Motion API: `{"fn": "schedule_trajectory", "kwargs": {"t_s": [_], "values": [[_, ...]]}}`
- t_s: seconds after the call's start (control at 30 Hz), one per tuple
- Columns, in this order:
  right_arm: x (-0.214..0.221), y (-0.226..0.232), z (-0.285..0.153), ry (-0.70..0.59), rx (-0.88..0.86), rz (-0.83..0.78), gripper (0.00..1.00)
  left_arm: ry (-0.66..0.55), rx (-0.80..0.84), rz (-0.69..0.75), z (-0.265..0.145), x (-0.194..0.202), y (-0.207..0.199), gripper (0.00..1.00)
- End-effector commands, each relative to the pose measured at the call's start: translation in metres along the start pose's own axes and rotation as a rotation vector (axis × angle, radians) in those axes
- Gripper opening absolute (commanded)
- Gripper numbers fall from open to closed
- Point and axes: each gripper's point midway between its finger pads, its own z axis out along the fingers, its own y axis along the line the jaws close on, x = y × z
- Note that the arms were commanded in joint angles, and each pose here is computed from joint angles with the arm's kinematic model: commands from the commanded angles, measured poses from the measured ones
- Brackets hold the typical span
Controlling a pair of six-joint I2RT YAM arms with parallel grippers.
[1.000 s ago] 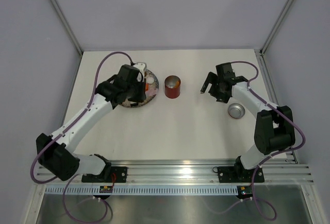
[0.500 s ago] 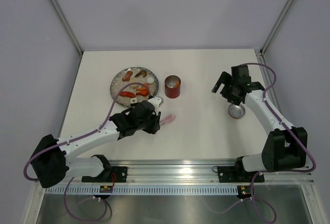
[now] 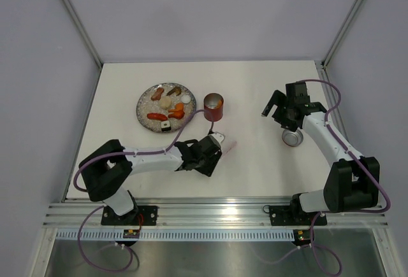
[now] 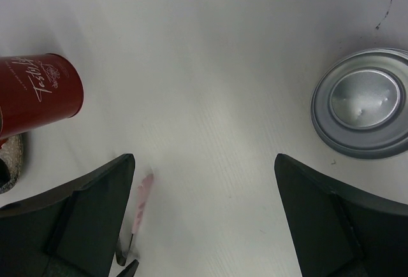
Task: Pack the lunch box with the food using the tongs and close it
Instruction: Place the clamp at the center of the board.
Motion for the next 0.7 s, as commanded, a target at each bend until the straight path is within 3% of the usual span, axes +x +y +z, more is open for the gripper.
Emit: {"fn": "schedule_trajectory", "kwargs": {"t_s": [0.0, 0.23, 0.67], "values": [[0.000, 0.002, -0.002, -0.005, -0.014, -0.016, 1.00, -0.023, -0.027, 0.025, 0.008, -0.011, -0.007, 0.54], [0.000, 0.002, -0.002, -0.008, -0.015, -0.013, 0.99, -0.035, -0.058, 0.043, 0.005, -0.017, -0.006, 0.66], [-0.001, 0.004, -0.002, -0.008, -0.020, -0.008, 0.99, -0.057, 0.004, 0.185, 0.010, -0.039, -0.022, 0.74]]}}
